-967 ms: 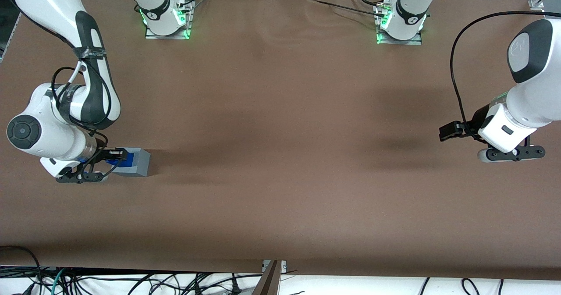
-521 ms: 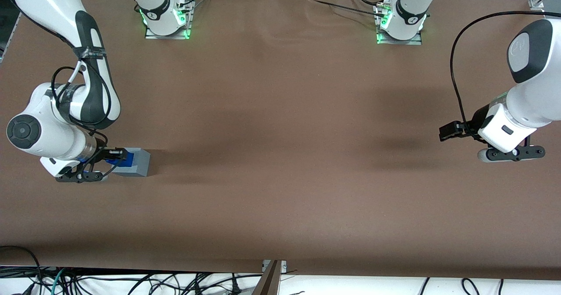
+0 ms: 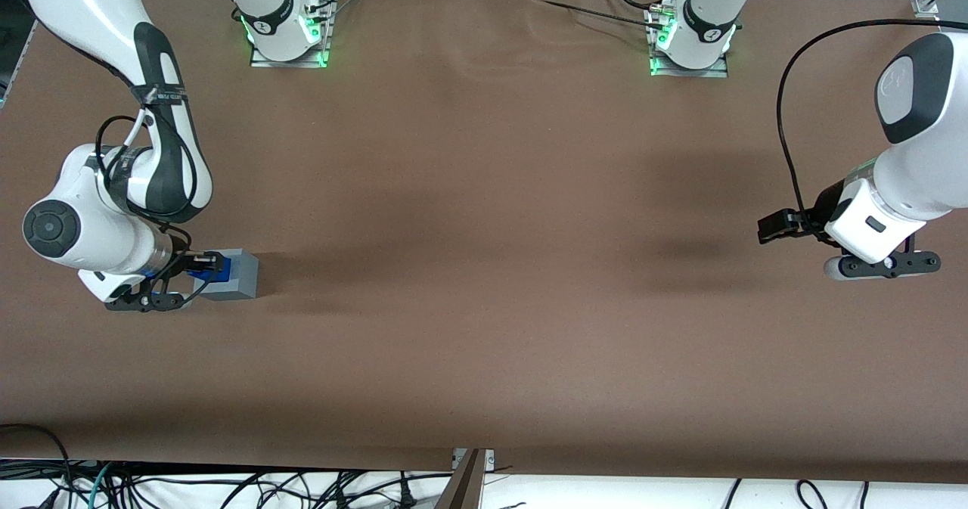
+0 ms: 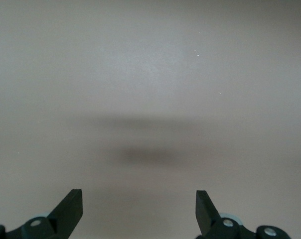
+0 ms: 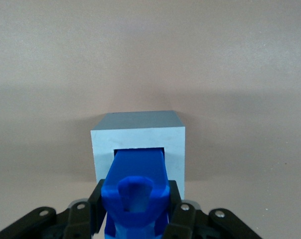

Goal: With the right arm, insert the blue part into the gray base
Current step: 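Open the right gripper and withdraw it from the blue part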

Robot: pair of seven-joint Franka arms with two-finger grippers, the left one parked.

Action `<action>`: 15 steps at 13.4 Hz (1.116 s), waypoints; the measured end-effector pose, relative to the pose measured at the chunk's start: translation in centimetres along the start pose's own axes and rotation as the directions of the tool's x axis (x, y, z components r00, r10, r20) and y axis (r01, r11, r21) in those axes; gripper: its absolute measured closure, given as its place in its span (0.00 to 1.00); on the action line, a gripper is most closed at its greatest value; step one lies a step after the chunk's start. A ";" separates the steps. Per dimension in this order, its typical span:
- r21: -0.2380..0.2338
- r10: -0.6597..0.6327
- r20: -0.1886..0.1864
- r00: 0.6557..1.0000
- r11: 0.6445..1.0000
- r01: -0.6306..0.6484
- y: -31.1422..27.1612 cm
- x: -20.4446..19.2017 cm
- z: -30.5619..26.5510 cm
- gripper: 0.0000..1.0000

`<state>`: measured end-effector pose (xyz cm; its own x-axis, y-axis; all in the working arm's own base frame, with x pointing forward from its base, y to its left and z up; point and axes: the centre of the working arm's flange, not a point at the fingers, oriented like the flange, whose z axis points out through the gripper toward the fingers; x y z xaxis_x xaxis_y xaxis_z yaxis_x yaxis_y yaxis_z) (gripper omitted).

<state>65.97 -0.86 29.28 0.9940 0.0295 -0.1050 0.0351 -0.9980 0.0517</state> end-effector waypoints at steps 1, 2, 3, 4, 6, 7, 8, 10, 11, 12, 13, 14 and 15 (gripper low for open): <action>-0.001 0.000 0.003 1.000 1.000 0.000 0.0 0.0 0.3 0.34; -0.002 0.000 0.004 1.000 1.000 0.000 0.0 0.0 0.5 0.22; -0.002 0.000 0.003 1.000 1.000 0.000 0.0 0.0 0.5 0.11; -0.002 0.000 -0.001 1.000 1.000 0.000 0.0 0.0 0.3 0.01; 0.000 -0.002 -0.025 1.000 1.000 0.002 -0.1 0.2 -0.9 0.00; 0.004 -0.004 -0.040 0.999 1.000 0.004 -0.2 0.2 -2.0 0.00; 0.010 -0.006 -0.048 0.999 1.000 0.006 -0.2 0.0 -3.5 0.00; 0.032 -0.009 -0.045 0.999 0.999 0.010 -0.2 -1.0 -7.4 0.00; 0.048 -0.012 -0.038 0.999 0.999 0.013 -0.2 -1.9 -10.3 0.00; 0.065 -0.017 -0.030 0.999 0.998 0.019 -0.1 -3.1 -13.6 0.00; 0.081 -0.024 -0.023 0.999 0.996 0.025 -0.1 -4.3 -17.0 0.00; 0.094 -0.032 -0.015 0.999 0.995 0.033 -0.1 -5.6 -20.1 0.00; 0.104 -0.041 -0.005 0.999 0.994 0.041 -0.1 -6.8 -22.9 0.00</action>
<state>61.58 0.35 52.74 0.9923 0.0705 -0.1020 0.0651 -0.9963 -0.0559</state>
